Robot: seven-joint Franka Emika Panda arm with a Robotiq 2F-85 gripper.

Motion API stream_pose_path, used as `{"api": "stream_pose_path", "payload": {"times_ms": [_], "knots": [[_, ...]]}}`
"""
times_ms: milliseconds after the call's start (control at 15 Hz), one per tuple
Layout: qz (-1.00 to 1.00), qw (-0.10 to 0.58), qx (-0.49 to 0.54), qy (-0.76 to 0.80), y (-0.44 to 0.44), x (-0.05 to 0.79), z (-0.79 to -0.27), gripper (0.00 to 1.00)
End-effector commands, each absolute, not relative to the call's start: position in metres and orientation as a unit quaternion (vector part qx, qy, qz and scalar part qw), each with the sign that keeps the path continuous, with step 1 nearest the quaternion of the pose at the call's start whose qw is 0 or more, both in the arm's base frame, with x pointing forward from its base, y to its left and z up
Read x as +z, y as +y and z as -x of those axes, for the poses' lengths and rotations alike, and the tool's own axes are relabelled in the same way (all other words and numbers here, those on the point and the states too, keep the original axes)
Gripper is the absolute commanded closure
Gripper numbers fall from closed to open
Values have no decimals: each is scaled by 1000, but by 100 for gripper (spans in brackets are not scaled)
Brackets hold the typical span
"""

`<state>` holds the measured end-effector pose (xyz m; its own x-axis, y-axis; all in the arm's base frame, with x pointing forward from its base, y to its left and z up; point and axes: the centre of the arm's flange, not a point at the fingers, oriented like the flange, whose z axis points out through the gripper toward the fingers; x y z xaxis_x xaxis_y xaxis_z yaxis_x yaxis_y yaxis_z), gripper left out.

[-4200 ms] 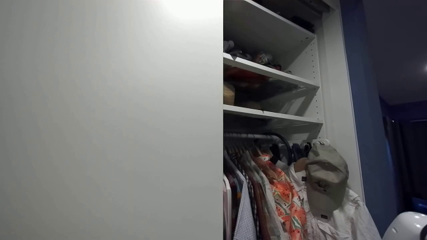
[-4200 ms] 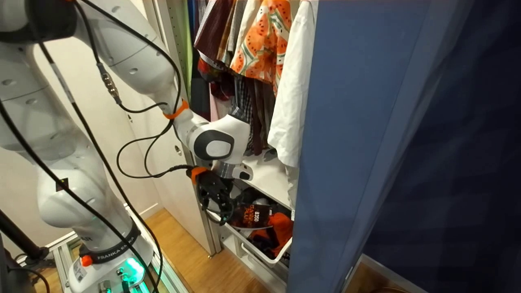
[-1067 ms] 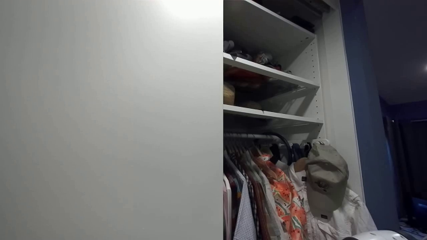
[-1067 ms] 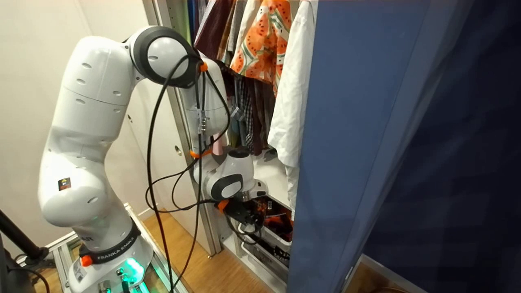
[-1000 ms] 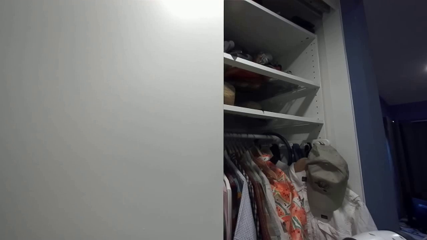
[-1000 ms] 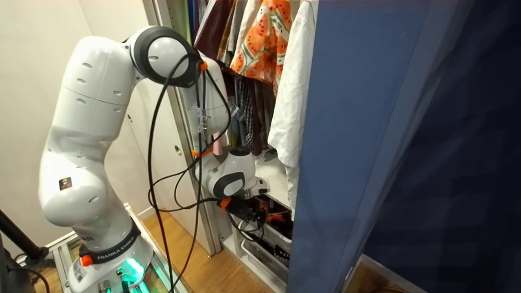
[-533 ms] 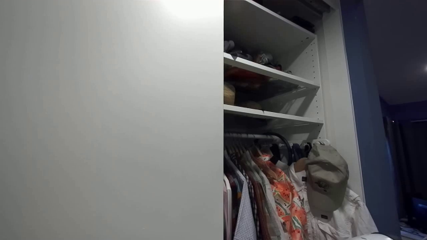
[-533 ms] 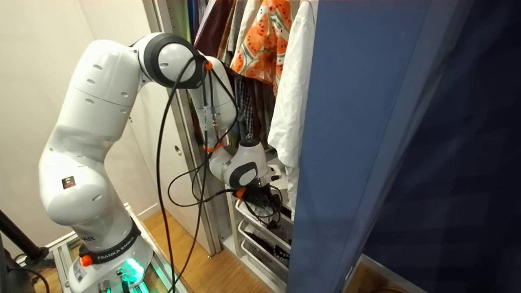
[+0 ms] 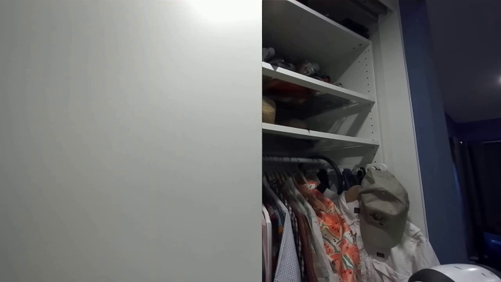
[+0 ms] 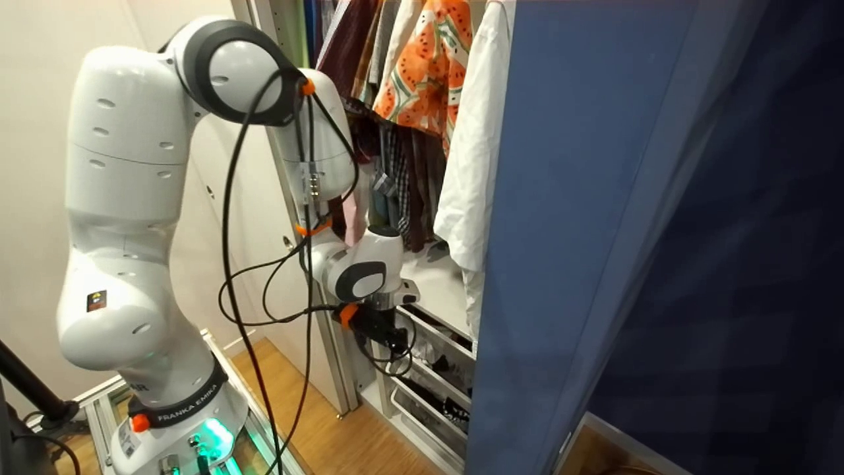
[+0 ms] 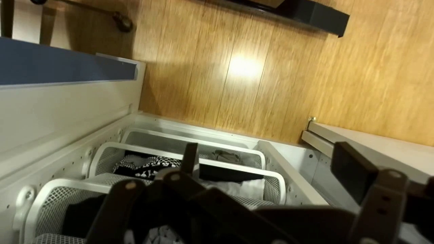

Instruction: Push the pulled out white tray inwards

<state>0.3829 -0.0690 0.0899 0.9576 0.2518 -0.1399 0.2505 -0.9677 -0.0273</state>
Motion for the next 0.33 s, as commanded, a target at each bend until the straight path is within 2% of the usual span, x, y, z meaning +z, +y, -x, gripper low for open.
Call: {"api": "stream_pose_path", "payload": {"times_ms": [0, 133, 200, 267], "knots": [[990, 7, 66, -125, -77, 164, -332, 0], [988, 0, 53, -145, -83, 189, -317, 0], [989, 1, 64, -131, -80, 135, -350, 0], [990, -3, 58, -132, -83, 145, -355, 0]]}}
